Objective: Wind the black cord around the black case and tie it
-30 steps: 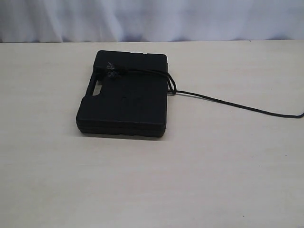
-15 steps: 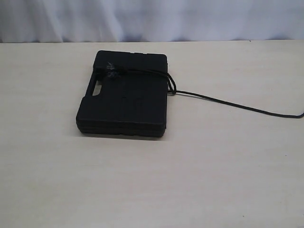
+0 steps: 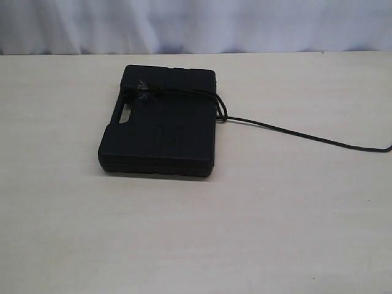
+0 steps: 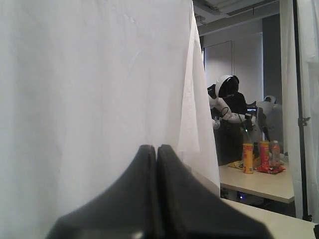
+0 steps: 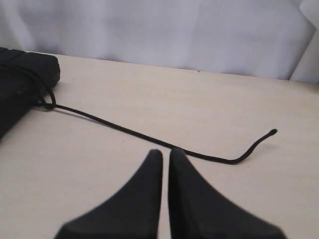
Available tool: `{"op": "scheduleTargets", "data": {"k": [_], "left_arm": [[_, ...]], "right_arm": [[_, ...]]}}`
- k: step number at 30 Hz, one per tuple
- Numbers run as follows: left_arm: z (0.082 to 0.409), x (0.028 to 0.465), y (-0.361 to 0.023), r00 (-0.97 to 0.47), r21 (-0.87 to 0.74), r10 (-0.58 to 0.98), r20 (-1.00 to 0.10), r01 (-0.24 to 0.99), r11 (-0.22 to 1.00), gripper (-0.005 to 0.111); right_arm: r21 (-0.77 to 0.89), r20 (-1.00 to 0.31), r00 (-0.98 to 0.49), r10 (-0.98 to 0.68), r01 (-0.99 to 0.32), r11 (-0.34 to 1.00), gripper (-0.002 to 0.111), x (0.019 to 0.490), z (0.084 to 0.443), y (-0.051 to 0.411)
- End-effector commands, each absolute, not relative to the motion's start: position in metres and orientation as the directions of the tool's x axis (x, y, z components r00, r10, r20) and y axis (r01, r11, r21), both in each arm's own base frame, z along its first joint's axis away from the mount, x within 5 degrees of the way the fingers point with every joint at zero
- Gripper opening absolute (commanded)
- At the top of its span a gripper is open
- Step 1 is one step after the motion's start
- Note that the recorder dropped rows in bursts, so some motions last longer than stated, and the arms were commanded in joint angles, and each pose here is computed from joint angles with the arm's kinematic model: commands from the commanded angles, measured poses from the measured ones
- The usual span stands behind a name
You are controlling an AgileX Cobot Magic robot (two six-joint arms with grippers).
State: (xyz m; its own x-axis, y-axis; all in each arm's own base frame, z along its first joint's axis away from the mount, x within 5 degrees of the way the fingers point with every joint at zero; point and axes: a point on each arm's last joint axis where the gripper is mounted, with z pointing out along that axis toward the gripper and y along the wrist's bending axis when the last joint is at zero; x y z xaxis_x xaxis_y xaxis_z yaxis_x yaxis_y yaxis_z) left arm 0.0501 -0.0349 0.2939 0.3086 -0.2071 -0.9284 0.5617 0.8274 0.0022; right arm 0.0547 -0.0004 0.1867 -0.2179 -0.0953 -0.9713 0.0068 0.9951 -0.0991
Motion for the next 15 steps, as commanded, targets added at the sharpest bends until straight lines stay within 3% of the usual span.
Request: {"op": "scheduleTargets", "data": {"k": [1,10,15], "left_arm": [[0.2926,0.0499,-0.0349,0.306,-0.002,-0.212,-0.928,0.564,0.826,0.000],[0.2926,0.0500,-0.0349,0.306,-0.002,-0.212,-0.928,0.564,0.826,0.000],[0.3024,0.0450,-0.0339,0.425,0.054,-0.230,-0.876,0.559,0.828,0.000]], "right_arm": [[-0.079,-0.972,-0.223,-0.075,0.009,0.997,0.004,0.0542,0.1851,-0.0001],[-0.079,-0.972,-0.223,-0.075,0.009,0.997,0.004,0.0542,0.1851,-0.0001],[-0.079,-0.972,-0.223,-0.075,0.009,0.997,0.004,0.0542,0.1851,-0.0001]]}}
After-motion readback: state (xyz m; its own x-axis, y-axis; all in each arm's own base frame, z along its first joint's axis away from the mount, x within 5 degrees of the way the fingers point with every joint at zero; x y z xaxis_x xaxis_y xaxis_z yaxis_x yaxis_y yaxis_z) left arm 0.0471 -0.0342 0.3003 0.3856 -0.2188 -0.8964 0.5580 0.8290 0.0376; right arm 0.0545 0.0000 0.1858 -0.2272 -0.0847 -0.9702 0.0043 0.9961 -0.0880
